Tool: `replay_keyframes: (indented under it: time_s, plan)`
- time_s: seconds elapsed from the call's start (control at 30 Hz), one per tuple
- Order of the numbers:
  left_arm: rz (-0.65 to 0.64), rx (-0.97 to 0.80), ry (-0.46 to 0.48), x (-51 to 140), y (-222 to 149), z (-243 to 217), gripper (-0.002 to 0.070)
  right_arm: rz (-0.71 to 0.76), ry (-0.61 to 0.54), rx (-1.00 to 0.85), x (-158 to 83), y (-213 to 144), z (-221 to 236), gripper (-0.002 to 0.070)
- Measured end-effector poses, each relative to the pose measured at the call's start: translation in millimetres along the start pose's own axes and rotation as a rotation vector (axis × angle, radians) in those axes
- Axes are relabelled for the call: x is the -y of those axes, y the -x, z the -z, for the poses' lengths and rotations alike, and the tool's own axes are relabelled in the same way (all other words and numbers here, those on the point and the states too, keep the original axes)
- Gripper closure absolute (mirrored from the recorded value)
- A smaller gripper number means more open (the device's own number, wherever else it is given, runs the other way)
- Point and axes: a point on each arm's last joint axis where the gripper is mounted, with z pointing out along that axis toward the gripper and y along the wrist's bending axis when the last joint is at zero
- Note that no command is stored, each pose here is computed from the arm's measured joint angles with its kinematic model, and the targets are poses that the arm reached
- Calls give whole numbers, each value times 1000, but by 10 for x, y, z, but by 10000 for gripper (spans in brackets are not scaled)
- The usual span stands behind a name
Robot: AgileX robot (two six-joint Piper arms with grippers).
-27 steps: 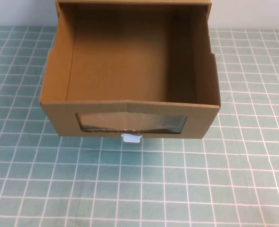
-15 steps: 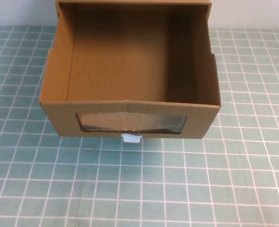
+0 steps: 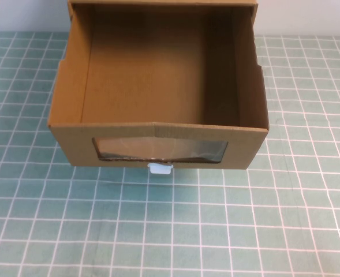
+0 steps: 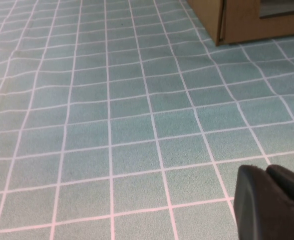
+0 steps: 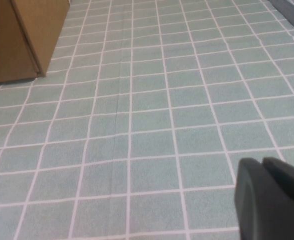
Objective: Close the shoe box
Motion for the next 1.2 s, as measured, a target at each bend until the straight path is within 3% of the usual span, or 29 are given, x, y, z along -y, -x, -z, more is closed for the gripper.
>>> replay_keyframes:
  time_s: [0.27, 0.47, 0.73, 0.9, 1.07, 1.2]
  plan:
    - [0, 30, 4, -3, 27, 0, 678, 0, 0, 0, 0, 0, 0, 687]
    - [-1, 266, 32, -29, 239, 32, 678, 0, -2, 104, 2, 94, 5, 688]
    - [46, 844, 80, -81, 678, 307, 678, 0, -15, 767, 13, 632, 254, 688]
    - [44, 984, 93, -90, 754, 409, 678, -2, -23, 1139, 17, 825, 531, 688]
    - [60, 1119, 99, -100, 814, 516, 678, -23, -15, 1352, 22, 886, 716, 688]
    - [142, 1279, 56, -121, 1010, 731, 678, -125, 72, 1425, 12, 1004, 834, 688]
